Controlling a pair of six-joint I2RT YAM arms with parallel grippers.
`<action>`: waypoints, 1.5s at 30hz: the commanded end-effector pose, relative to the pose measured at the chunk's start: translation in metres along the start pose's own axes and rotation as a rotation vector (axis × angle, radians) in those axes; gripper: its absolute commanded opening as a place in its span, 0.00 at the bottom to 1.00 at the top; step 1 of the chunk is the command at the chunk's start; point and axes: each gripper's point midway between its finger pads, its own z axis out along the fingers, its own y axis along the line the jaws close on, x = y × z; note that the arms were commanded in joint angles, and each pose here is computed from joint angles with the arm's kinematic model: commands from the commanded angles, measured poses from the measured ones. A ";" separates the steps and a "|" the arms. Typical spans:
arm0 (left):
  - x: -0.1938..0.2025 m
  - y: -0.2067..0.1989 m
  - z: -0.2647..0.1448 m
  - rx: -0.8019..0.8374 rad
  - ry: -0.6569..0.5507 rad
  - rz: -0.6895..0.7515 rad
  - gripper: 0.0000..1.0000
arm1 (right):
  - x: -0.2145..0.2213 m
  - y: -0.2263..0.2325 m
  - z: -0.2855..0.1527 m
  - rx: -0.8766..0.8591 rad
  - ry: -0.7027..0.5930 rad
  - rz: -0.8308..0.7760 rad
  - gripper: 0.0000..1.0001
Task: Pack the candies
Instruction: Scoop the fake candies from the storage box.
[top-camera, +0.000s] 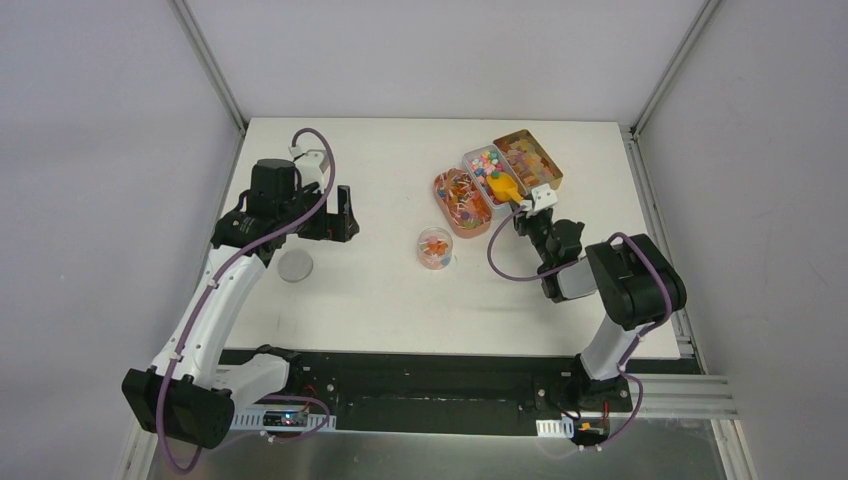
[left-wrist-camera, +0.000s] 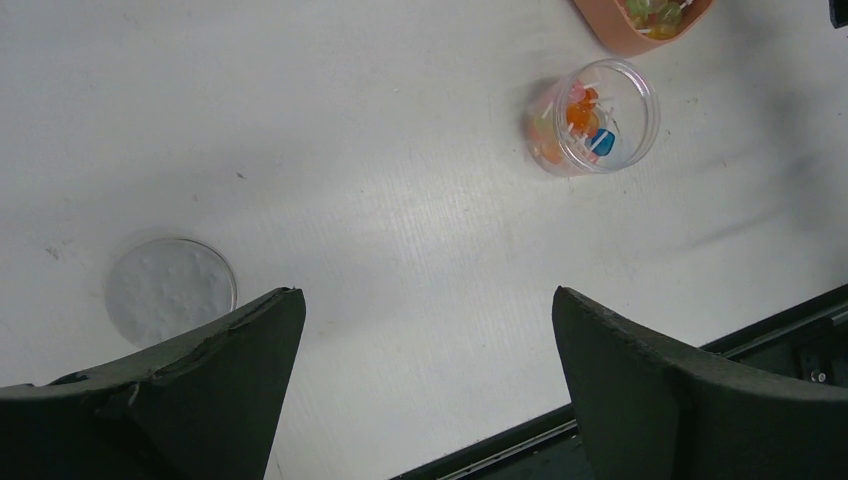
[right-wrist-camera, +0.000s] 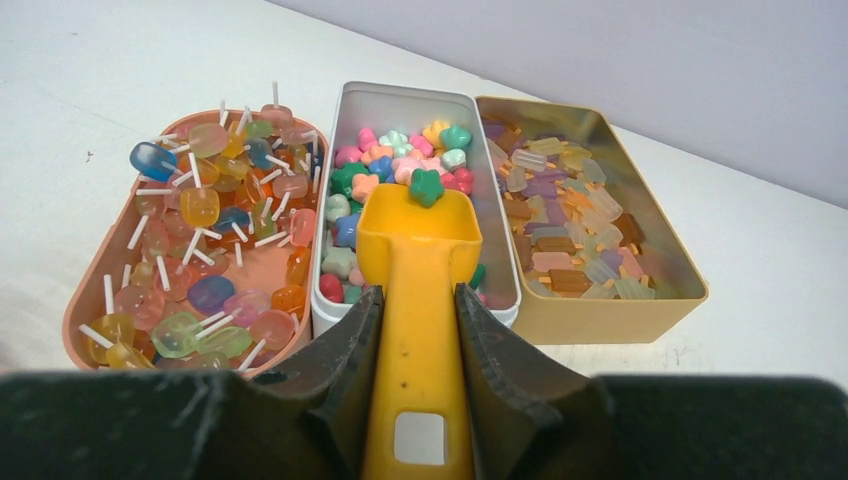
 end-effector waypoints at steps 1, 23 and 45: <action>-0.005 0.002 0.003 -0.009 -0.019 0.003 0.99 | -0.038 -0.010 0.002 0.019 -0.137 -0.014 0.00; -0.015 0.006 0.008 -0.035 -0.044 -0.089 0.99 | -0.116 -0.002 -0.036 -0.055 -0.306 -0.059 0.00; -0.013 0.003 0.001 -0.016 -0.076 -0.046 0.83 | -0.184 0.019 -0.084 -0.170 -0.412 -0.104 0.00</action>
